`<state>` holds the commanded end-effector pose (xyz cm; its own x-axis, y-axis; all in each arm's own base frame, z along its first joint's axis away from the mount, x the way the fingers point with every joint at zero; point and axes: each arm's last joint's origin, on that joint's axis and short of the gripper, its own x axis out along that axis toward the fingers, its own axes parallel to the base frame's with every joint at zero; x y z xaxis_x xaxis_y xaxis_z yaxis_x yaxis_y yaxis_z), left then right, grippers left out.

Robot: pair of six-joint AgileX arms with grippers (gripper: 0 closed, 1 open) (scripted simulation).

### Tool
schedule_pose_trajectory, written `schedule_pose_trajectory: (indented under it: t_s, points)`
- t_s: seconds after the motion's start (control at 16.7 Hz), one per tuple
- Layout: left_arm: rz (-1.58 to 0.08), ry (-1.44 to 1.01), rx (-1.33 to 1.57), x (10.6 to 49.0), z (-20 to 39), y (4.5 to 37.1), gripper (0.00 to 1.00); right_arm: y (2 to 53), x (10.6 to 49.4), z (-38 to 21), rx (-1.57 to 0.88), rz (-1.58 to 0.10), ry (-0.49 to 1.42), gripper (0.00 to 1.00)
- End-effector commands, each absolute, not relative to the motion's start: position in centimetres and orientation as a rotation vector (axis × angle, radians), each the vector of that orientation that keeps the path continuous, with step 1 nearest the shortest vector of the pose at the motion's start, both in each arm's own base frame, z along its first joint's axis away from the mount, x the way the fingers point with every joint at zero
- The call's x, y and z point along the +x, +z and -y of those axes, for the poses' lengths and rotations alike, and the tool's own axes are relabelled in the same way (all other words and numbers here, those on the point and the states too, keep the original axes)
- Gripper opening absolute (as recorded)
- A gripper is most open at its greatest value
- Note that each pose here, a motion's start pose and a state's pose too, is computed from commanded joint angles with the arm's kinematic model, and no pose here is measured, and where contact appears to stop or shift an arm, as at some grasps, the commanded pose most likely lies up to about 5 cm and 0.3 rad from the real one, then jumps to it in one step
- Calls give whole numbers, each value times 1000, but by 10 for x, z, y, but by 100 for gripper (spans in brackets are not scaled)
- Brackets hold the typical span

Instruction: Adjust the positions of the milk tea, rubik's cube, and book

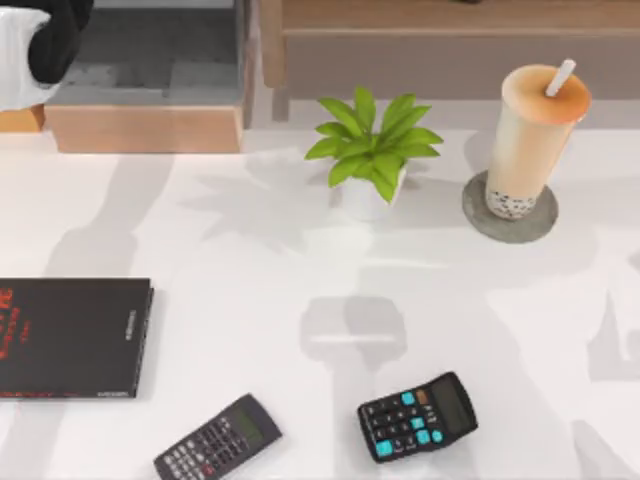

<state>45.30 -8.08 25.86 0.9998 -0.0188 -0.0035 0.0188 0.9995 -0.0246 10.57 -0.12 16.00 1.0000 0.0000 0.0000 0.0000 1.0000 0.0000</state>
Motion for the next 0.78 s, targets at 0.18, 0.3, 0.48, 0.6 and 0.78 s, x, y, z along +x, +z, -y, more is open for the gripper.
schedule_pose_trajectory:
  t_s: [0.18, 0.3, 0.48, 0.6, 0.78]
  points:
    - [-3, -16, -23, 454, 80, 258, 0, 160, 106, 1, 0, 0, 0, 100]
    - [2, -19, -14, 452, 80, 261, 0, 160, 106, 1, 0, 0, 0, 100]
    - [37, -36, 75, 433, 76, 281, 0, 160, 106, 1, 0, 0, 0, 100]
    - [65, -37, 188, 409, 68, 298, 0, 160, 106, 1, 0, 0, 0, 100]
    - [79, -24, 425, 364, 53, 309, 0, 160, 106, 1, 0, 0, 0, 100]
